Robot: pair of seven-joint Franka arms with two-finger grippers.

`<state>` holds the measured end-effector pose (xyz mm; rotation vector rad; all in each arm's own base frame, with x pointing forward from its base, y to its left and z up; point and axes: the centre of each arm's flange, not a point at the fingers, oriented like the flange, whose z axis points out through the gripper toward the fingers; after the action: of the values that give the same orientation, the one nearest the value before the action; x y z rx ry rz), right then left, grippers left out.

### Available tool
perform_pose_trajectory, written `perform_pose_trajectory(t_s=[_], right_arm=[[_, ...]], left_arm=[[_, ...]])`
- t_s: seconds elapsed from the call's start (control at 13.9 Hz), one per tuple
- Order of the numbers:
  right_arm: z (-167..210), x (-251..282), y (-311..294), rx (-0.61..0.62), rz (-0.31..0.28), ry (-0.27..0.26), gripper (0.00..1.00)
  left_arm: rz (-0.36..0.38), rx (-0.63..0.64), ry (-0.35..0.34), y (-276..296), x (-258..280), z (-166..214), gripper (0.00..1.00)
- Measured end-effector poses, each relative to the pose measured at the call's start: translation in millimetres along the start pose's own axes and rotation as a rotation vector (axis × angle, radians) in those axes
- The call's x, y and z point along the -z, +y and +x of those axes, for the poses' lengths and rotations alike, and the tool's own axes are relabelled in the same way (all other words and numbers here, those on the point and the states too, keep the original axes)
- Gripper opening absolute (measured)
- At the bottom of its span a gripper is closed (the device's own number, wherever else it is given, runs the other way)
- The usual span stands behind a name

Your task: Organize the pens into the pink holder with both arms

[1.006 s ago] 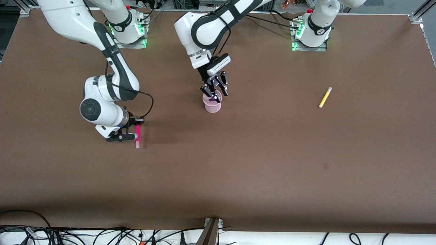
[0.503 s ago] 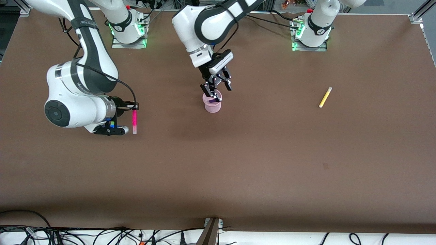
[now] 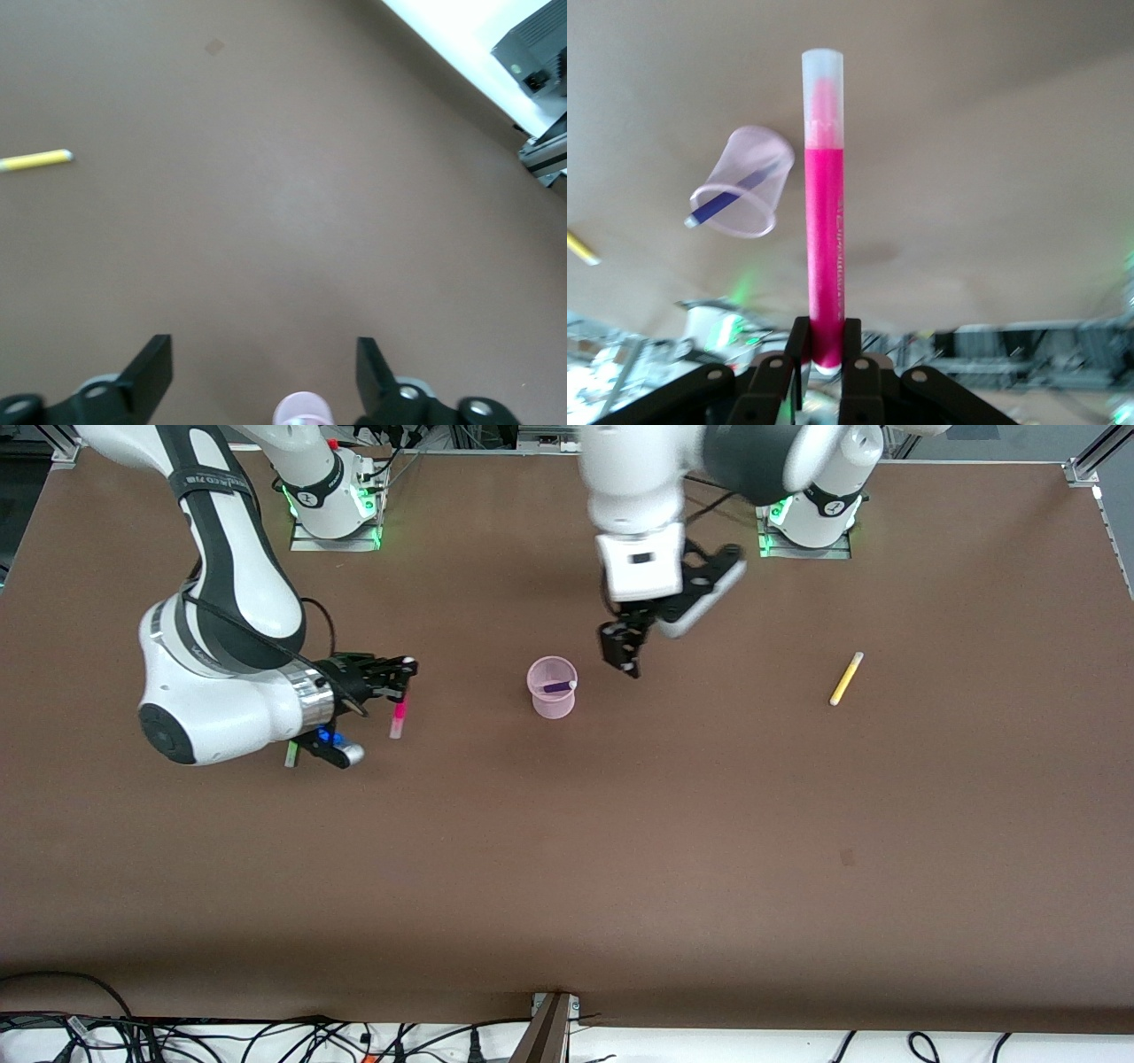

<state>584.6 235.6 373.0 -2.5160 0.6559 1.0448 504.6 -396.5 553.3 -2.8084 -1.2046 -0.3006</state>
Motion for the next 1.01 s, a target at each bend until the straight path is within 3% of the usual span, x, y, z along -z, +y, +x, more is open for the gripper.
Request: perform_pose_trajectory(t_s=[0.22, 0.36, 0.5, 0.72, 1.01], right_arm=[[-16, -47, -42, -0.103, 0.077, -0.150, 0.17], [-26, -89, -71, -0.128, 0.109, -0.190, 0.17], [-44, -141, -103, -0.165, 0.123, -0.156, 0.17], [-79, -207, -133, -0.212, 0.097, -0.097, 0.17], [-83, -214, -135, -0.223, 0.086, -0.087, 0.17]], left_arm=[[0.033, -0.137, -0.139, -35, 12, 75, 1.00], [0.048, -0.252, -0.213, -62, 11, 124, 1.00], [0.046, -0.358, -0.272, -89, 6, 171, 1.00], [0.024, -0.497, -0.329, -129, -9, 230, 1.00], [0.016, -0.677, -0.386, -176, -45, 276, 1.00]])
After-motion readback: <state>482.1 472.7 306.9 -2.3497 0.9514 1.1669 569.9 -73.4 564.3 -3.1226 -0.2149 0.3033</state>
